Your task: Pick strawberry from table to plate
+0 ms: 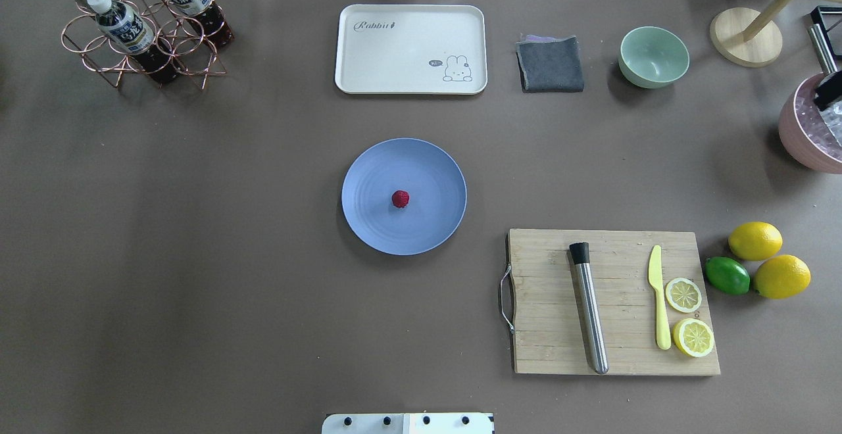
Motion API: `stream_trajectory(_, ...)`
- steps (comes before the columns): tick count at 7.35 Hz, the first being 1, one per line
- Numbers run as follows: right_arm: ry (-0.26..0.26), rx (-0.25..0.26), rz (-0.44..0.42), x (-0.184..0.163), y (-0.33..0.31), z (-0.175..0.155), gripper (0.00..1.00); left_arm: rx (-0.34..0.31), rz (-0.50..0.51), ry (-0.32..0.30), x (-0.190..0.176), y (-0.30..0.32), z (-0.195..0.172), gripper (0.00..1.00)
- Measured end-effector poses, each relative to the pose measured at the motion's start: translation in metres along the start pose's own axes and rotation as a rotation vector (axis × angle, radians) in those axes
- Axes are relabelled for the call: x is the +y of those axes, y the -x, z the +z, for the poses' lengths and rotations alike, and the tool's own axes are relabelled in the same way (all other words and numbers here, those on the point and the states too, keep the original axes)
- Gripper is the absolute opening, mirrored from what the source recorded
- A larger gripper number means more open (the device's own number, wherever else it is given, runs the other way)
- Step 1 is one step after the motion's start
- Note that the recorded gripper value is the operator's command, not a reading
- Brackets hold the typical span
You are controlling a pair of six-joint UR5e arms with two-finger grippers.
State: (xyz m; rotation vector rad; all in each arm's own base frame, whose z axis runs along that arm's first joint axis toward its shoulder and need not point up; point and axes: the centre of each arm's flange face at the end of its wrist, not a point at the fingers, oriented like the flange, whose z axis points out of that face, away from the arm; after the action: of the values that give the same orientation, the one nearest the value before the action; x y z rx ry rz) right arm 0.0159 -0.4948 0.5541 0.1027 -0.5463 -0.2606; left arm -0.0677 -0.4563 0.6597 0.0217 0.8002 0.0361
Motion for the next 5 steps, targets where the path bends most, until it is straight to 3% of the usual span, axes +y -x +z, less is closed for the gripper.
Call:
stream_trajectory(2,0.064,-0.015,0.084,0.045,-0.041,0.029,1.0,0.0,0.002,-0.001,0.0,0.0,0.0,0.98)
stream_trajectory(5,0.105,-0.027,0.128,0.06,-0.057,0.049,1.0,0.0,-0.001,0.004,0.0,0.0,0.001,0.98)
